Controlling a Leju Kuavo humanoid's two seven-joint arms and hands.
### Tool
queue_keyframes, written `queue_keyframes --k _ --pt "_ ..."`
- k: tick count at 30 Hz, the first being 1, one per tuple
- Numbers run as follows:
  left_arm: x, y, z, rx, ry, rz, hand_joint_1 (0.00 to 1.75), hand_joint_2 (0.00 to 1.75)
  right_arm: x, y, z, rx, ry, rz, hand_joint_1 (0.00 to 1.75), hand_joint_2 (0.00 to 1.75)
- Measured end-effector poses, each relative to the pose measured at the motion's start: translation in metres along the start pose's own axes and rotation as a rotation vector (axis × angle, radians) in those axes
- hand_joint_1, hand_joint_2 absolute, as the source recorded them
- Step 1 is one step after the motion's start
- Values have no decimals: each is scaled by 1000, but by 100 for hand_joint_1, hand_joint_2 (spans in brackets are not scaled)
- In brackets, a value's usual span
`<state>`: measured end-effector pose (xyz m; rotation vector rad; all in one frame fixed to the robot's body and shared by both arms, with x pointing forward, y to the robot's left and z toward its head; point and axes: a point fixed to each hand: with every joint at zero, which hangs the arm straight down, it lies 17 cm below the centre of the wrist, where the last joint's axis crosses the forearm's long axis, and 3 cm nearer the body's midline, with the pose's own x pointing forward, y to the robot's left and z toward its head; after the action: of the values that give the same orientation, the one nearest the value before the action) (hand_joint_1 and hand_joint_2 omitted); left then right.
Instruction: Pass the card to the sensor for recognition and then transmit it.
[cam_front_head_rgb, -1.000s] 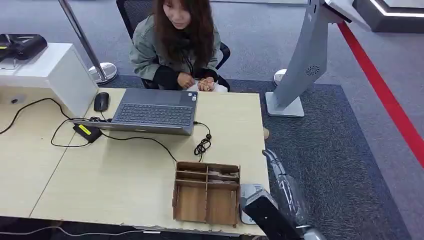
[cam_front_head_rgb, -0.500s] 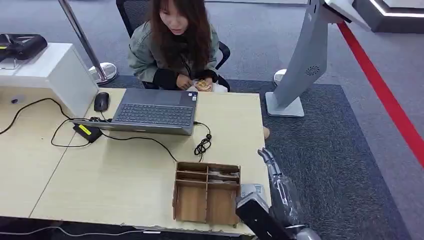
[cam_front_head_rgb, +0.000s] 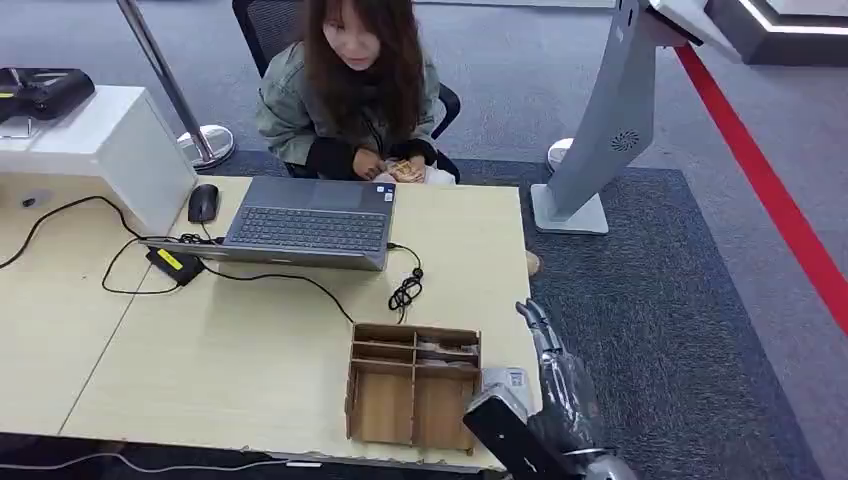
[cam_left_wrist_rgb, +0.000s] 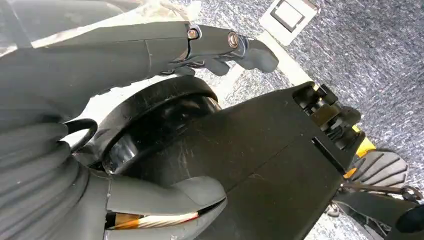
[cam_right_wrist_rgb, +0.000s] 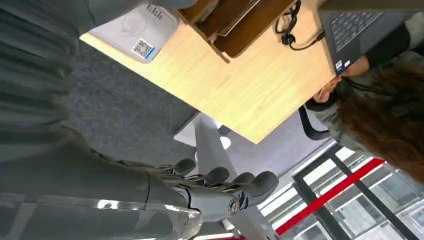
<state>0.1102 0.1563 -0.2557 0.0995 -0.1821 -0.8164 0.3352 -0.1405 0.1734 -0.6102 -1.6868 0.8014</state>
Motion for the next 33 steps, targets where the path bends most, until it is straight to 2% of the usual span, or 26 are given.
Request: queue_keyframes --k 2,8,10,13,17,19,22,33 --pt "0 0 0 1 0 -4 0 175 -1 0 -2 -17 -2 43 5 175" --pt "-1 0 0 2 1 -5 0 175 -9 7 -5 -22 20 75 56 175" --pt "-1 0 0 2 1 -9 0 175 -11 9 -6 -21 28 77 51 175" --pt "-1 0 0 3 1 -14 0 175 -13 13 -8 -18 34 80 61 175" --pt "-1 1 0 4 0 -18 0 175 -14 15 -14 -20 35 85 52 175" --pt "-1 1 0 4 0 -20 0 175 -15 16 -17 -21 37 87 23 175" --pt "-1 1 0 5 0 -22 0 175 -16 18 -19 -20 40 85 0 175" --pt "-2 2 -1 4 -1 -39 0 175 -20 31 -30 2 54 94 0 175"
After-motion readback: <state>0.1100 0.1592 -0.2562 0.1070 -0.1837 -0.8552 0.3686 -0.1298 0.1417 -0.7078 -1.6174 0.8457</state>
